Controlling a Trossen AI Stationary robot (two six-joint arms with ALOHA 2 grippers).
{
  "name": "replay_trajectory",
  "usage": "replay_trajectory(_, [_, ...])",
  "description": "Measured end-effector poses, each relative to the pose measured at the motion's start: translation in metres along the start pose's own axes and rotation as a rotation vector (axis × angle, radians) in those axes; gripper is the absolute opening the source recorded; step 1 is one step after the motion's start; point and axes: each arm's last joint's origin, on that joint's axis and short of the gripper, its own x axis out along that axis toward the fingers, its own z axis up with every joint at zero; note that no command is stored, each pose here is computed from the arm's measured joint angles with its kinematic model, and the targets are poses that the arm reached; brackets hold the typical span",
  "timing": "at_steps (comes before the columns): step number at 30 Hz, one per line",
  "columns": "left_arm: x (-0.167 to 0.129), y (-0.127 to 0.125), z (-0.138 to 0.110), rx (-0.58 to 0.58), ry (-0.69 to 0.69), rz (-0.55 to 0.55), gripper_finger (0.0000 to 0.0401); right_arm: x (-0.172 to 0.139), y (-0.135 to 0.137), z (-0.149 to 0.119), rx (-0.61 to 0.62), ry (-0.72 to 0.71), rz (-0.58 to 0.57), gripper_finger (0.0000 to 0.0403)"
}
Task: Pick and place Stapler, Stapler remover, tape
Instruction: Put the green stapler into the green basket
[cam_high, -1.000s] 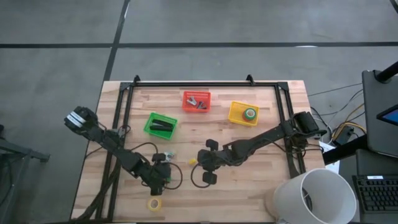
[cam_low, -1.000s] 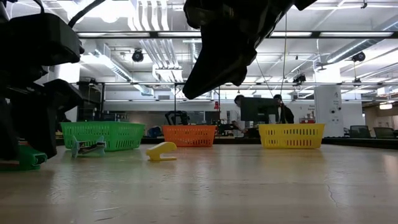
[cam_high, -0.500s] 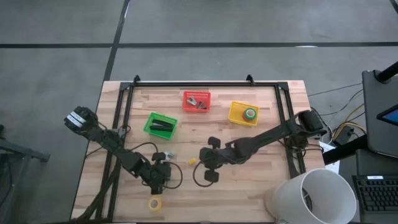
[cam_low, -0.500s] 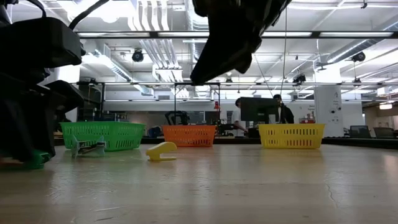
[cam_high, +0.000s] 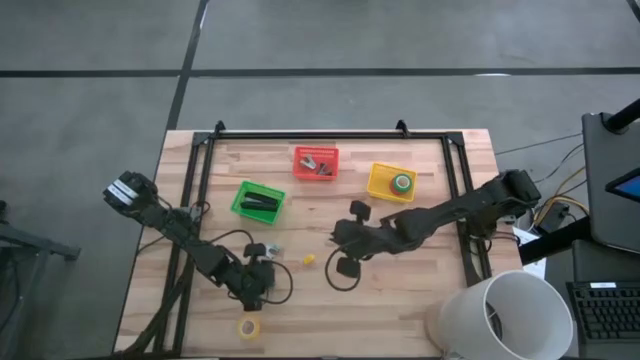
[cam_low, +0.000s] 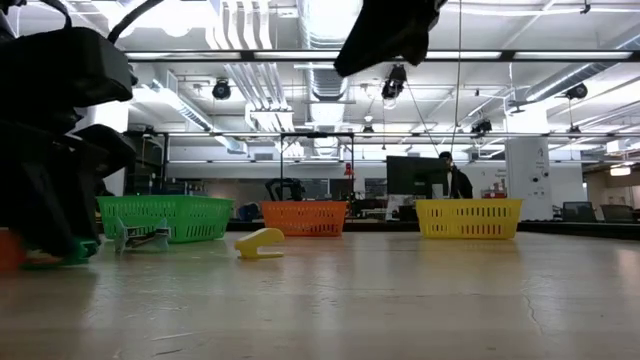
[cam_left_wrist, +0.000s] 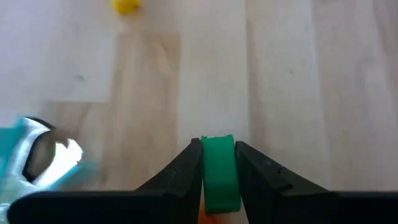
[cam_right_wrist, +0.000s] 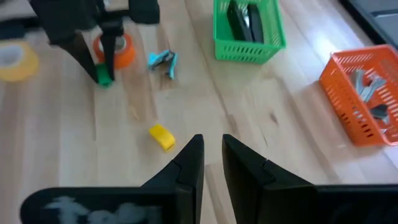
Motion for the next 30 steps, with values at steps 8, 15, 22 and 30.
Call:
replay_trajectory(8, [-0.006,0.002,0.006,0.016,-0.079,0.055,0.0077,-0.018,-0.005,0.006,0.009,-0.030,0.013,0.0052])
replay_trajectory(15, [-0.032,0.009,0.018,0.036,-0.218,0.128,0.0092,-0.015,-0.006,0.000,0.007,-0.014,0.005,0.0052])
replay_trajectory(22, [-0.062,0.022,0.026,-0.011,-0.401,0.297,0.0081,-0.008,-0.011,-0.016,0.028,0.005,-0.077,0.0052])
replay_trajectory(30, [-0.085,0.042,0.022,-0.193,-0.525,0.494,0.0091,-0.005,-0.018,-0.031,0.004,0.020,-0.144,0.0052])
